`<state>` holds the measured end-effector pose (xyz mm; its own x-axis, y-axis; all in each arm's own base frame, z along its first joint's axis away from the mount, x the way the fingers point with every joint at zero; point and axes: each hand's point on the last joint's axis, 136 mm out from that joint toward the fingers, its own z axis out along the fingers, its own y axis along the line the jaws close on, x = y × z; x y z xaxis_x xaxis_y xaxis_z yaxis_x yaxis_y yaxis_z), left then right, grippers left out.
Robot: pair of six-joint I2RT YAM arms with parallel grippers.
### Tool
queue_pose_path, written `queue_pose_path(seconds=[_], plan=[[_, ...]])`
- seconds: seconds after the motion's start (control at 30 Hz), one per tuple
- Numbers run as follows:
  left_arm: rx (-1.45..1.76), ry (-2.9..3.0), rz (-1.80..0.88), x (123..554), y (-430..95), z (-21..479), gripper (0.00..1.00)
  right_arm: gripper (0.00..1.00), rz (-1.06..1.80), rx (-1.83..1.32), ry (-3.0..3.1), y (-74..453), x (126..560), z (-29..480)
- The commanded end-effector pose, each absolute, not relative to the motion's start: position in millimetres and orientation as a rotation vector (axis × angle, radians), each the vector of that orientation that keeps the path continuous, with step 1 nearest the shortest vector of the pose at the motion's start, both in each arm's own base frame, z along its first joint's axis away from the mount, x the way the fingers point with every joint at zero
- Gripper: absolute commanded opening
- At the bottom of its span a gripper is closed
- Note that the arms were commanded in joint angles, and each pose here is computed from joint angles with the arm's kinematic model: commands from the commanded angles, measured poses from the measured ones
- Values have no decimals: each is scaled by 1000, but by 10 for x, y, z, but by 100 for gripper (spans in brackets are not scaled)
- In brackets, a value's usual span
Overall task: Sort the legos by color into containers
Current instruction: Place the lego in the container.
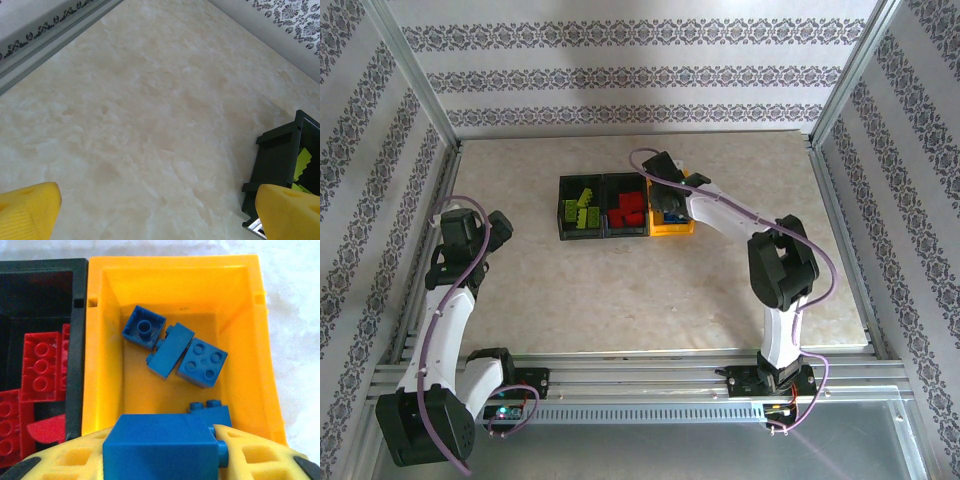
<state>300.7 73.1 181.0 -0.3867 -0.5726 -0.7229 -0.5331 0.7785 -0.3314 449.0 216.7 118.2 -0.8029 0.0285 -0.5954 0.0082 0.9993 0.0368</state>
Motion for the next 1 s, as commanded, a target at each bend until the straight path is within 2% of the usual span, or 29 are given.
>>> queue_pose_path(seconds=[0.0, 0.27, 0.53, 0.97], plan=[[-833, 2045, -50, 3006, 775, 1800, 100, 39, 53, 12, 2466, 2174, 4678, 1261], [-829, 2054, -56, 3001, 760, 1768, 100, 49, 57, 7, 2480, 2181, 4829, 1134], [-830, 2053, -49, 2976, 766, 1759, 100, 58, 67, 4, 2471, 2188, 4827, 1211], [-824, 2038, -56, 2960, 758, 1780, 100, 68, 60, 29, 2388, 1960, 4481, 1675]])
